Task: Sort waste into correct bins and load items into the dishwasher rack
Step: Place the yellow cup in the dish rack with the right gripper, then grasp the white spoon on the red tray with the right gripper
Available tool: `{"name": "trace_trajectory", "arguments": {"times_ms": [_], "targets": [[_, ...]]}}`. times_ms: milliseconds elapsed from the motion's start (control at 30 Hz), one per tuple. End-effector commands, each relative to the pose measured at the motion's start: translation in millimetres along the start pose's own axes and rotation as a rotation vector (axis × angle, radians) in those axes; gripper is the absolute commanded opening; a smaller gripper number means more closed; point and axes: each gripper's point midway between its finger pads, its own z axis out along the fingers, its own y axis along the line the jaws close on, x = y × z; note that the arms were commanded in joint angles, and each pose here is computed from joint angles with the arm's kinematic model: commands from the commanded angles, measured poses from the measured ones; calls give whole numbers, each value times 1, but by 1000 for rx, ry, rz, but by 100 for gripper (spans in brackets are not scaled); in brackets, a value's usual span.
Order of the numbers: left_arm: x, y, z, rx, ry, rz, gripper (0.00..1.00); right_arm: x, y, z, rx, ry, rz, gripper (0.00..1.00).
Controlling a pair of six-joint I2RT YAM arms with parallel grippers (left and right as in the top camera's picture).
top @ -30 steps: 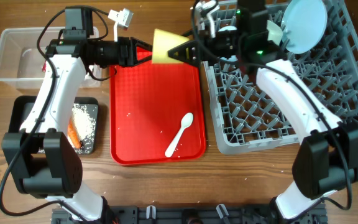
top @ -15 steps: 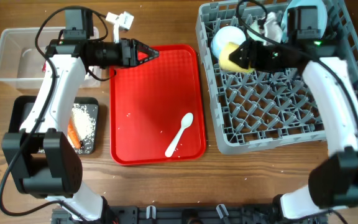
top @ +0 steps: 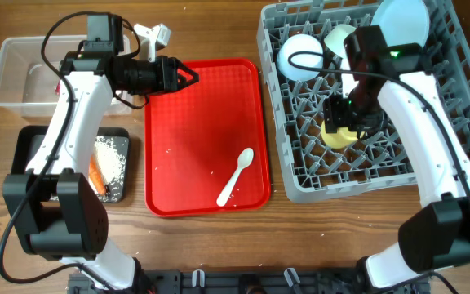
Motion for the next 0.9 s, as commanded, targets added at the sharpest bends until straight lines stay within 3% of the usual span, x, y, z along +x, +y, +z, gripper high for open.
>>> {"name": "trace_trajectory", "arguments": {"times_ms": [0,133,200,300,400,467,533,600,733,867], "targets": [[-2,0,-4,-10,-9,8,45,1,-4,18,30,32,-7,64],[-2,0,-4,-10,-8,8,45,3,-2,40,24,67,-10,64],[-1,-1,-3,-9,-6,9,51,-5,-1,46,22,52,-10,86],[0,-3,-1,-6,-2,14,56,-18,0,47,15,2,-8,100],[1,-5,1,-6,3,18,59,-29,7,33,-21,-43,-8,100],[6,-4,6,-40,24,24,63,-47,19,-6,-92,-136,-16,100],[13,22,8,-229,50,22,58,-60,53,-64,-243,-283,-110,100],[14,41,2,-339,48,13,59,-50,94,-83,-287,-317,-214,100],[7,60,-11,-403,12,-31,58,6,200,-32,-315,-159,-430,100],[2,75,-20,-473,-33,-114,65,48,228,52,-136,-23,-585,100]]}}
